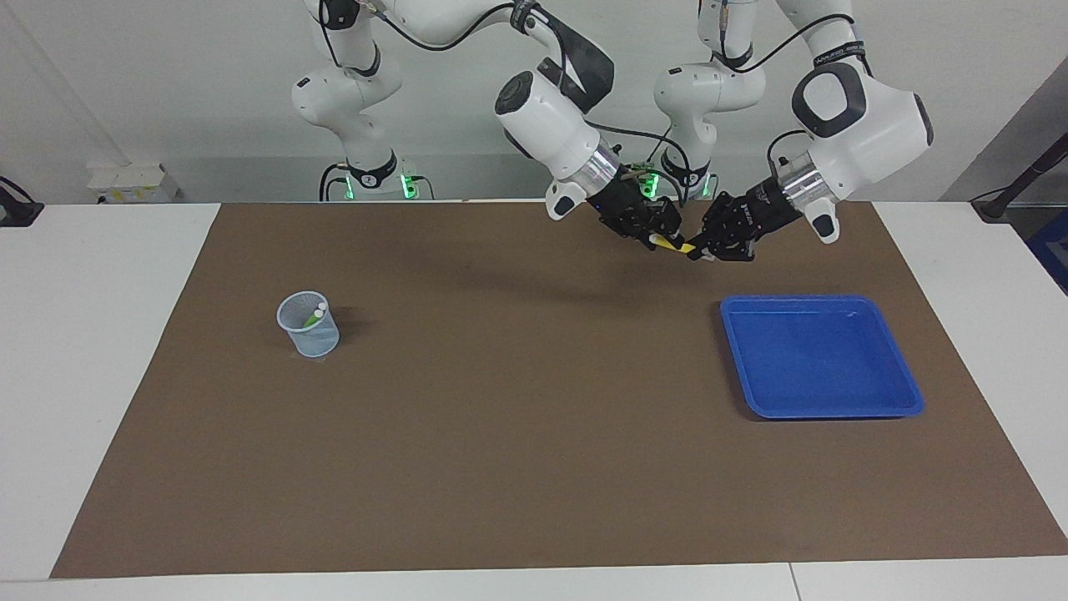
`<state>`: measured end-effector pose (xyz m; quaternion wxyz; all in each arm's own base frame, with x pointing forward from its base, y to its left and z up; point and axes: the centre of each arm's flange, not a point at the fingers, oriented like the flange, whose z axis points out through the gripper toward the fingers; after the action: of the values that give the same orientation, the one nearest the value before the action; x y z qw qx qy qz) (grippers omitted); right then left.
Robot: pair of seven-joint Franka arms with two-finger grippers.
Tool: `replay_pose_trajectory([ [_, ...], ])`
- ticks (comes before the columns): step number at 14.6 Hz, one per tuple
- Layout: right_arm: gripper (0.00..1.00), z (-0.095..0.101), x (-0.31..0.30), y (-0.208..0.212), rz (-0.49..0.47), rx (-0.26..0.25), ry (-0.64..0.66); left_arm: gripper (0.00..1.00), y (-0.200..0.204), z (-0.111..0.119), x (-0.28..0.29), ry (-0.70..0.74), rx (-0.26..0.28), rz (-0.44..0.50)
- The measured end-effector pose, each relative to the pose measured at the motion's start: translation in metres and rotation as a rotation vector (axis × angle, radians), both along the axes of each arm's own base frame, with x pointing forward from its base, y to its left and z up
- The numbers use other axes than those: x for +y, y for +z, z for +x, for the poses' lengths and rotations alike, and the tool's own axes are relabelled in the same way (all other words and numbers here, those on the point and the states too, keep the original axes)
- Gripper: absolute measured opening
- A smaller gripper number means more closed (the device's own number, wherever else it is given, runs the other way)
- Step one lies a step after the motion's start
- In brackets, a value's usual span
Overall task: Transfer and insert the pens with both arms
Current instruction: 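Close the right gripper on the yellow pen's free end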
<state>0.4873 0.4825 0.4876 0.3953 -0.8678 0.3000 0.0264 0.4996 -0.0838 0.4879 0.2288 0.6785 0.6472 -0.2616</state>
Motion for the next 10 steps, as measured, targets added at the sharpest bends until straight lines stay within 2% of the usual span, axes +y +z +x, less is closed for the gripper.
replay_pose_trajectory([
  [1,0.59,-0.0001,0.0001,0.0000,0.000,0.000,0.000,0.18,0.0001,0.0000,-0.0001,0.001,0.000,-0.001],
  [4,0.48,-0.0007,0.0007,0.0000,0.000,0.000,0.002,0.18,0.0003,0.0001,-0.0002,0.003,0.001,-0.005],
  [6,0.28,-0.0013,0.0015,0.0007,0.002,-0.002,0.002,0.18,0.0000,-0.0001,-0.0005,0.003,0.003,-0.007],
  [7,0.21,-0.0014,0.0017,0.0014,0.003,-0.003,0.002,0.18,-0.0004,-0.0003,-0.0004,0.005,0.005,-0.008],
  [10,0.20,-0.0014,0.0017,0.0016,0.003,-0.003,0.001,0.18,-0.0008,-0.0004,-0.0004,0.007,0.007,-0.009],
])
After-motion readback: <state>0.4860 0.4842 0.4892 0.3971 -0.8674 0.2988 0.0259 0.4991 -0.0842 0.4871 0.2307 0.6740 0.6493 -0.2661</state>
